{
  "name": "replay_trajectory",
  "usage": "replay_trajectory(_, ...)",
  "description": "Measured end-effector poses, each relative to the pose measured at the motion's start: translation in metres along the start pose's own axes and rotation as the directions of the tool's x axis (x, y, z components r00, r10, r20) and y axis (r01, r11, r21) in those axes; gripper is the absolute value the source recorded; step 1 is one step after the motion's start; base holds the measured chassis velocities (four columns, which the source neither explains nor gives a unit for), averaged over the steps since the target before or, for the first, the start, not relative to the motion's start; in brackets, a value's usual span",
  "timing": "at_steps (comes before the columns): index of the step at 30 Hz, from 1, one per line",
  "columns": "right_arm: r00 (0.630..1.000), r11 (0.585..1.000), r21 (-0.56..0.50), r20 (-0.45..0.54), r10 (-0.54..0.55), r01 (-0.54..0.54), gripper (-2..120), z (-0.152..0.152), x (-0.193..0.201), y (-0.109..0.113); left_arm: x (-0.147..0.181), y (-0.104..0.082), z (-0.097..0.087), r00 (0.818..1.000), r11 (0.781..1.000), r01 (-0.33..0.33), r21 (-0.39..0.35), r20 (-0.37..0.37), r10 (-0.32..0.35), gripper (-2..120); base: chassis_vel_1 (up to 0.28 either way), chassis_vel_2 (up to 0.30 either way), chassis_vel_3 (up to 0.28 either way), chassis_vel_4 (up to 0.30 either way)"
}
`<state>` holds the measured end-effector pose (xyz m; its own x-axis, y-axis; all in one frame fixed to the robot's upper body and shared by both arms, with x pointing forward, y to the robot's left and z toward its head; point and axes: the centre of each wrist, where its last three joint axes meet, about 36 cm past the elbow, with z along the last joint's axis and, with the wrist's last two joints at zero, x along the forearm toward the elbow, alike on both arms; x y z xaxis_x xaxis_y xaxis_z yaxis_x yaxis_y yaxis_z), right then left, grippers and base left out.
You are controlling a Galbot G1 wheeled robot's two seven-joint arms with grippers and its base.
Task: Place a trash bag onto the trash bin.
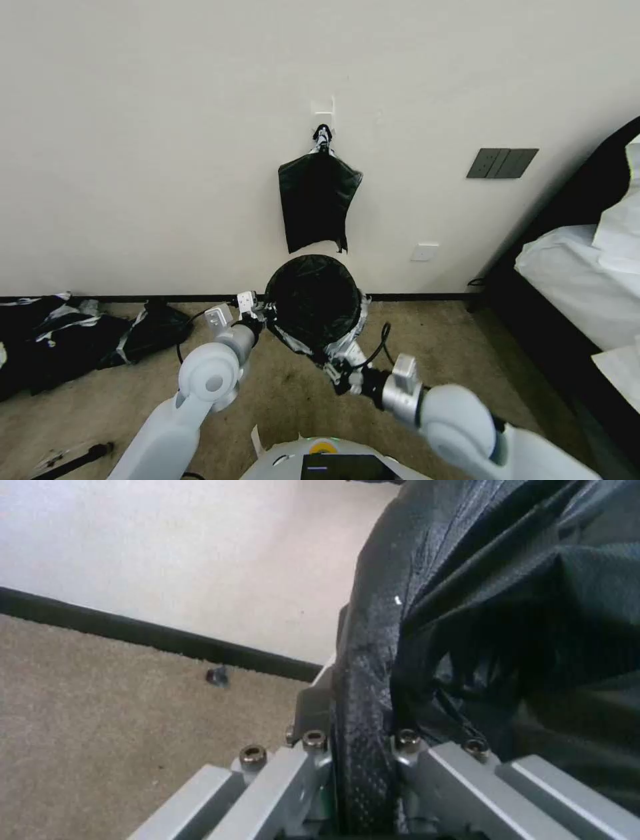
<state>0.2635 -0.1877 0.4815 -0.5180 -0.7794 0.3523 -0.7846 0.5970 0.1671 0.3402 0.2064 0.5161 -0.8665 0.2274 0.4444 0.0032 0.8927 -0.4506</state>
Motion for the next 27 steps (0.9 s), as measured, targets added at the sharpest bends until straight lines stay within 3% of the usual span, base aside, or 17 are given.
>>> replay_trajectory(11, 0.988, 0.986, -0.099, 0.073, 0.14, -0.132, 0, 0.049, -0.041, 0.007, -0.002, -0.001, -0.004, 1.0, 0.999, 0.003, 0.047, 0.002, -0.003, 1, 0.0, 0.0, 0.0, 0.0)
replay_trajectory(20, 0.975, 0.967, -0.137, 0.03, 0.219, -0.213, 0, 0.078, -0.066, -0.017, 0.005, 0.001, -0.009, 1.0, 0.998, 0.003, 0.058, -0.01, -0.003, 1, 0.0, 0.0, 0.0, 0.0)
replay_trajectory(27, 0.977, 0.956, -0.206, -0.004, 0.214, -0.21, 0, 0.085, -0.074, -0.03, 0.012, -0.003, -0.007, 1.0, 0.998, -0.002, 0.068, -0.024, 0.004, 1, 0.0, 0.0, 0.0, 0.0)
